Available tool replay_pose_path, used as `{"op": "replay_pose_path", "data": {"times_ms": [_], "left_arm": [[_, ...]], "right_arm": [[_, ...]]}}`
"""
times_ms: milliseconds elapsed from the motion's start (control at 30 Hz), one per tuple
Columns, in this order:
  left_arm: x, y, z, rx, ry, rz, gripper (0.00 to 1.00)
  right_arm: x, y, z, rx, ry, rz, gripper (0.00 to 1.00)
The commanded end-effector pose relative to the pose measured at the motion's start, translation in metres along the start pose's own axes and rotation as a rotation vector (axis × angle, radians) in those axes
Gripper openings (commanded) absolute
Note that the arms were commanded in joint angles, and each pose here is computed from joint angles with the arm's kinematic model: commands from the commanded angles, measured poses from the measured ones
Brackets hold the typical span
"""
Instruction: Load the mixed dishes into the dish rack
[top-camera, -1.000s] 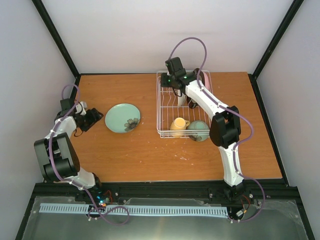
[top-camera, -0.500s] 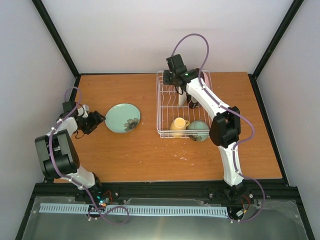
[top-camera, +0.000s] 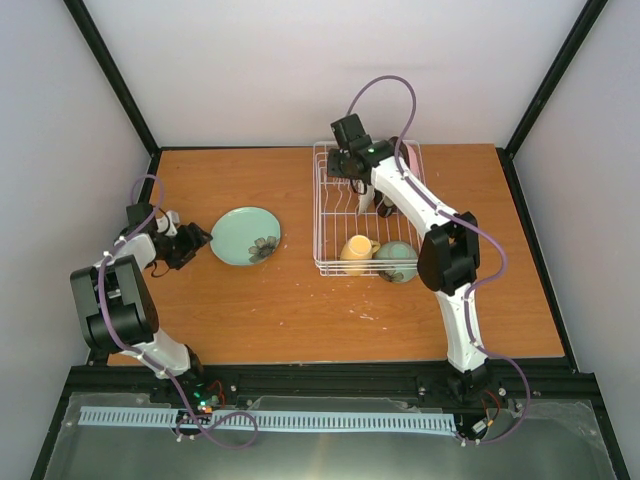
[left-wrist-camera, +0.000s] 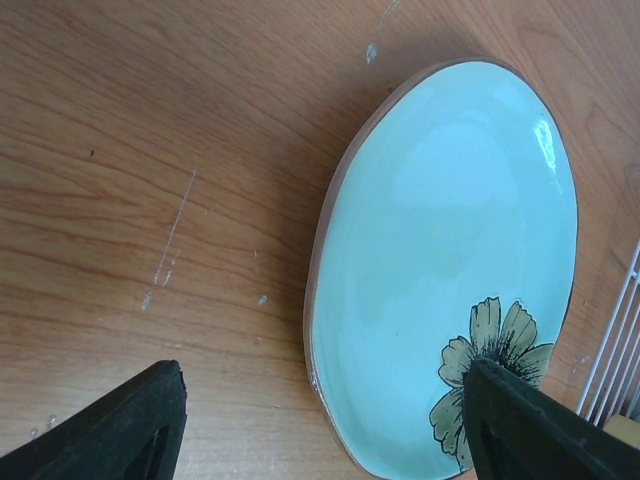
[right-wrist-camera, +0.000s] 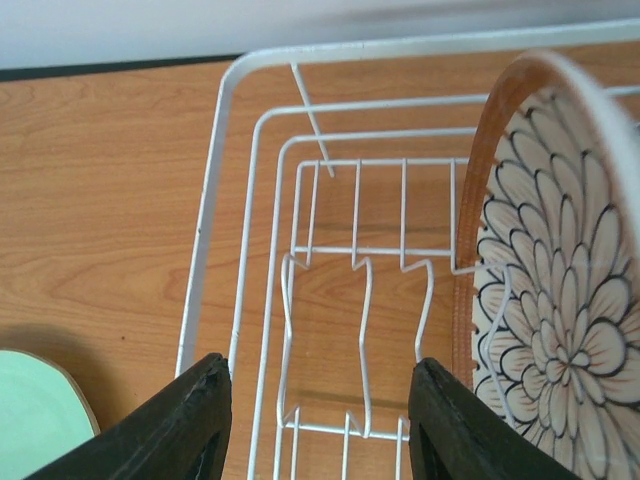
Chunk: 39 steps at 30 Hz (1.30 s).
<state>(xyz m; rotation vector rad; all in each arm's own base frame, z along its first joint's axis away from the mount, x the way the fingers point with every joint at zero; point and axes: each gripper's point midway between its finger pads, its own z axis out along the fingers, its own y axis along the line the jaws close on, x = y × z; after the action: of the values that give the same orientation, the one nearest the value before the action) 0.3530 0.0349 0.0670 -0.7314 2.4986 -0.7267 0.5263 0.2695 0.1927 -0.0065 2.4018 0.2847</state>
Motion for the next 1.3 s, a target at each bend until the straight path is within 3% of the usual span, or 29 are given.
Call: {"op": "replay_pose_path", "data": {"times_ms": [0, 200, 467, 933, 1267], "left_arm": [[-0.001, 0.0, 0.003, 0.019, -0.001, -0.022, 0.76], [0.001, 0.0, 0.004, 0.027, 0.001, -0.032, 0.76], [-0.005, -0.002, 0.003, 0.027, -0.007, -0.031, 0.76], [0.001, 0.0, 0.006, 0.037, 0.006, -0.038, 0.76], [0.002, -0.003, 0.009, 0.067, 0.016, -0.044, 0.76]], "right_arm": [[0.038, -0.087, 0.034, 0.237, 0.15, 0.026, 0.49], [0.041, -0.092, 0.038, 0.229, 0.168, 0.05, 0.51], [0.007, -0.061, 0.029, 0.064, 0.051, 0.039, 0.52], [-0.017, -0.013, 0.019, -0.199, -0.025, 0.013, 0.52], [-0.023, 0.002, 0.008, -0.289, -0.063, -0.002, 0.52]]}}
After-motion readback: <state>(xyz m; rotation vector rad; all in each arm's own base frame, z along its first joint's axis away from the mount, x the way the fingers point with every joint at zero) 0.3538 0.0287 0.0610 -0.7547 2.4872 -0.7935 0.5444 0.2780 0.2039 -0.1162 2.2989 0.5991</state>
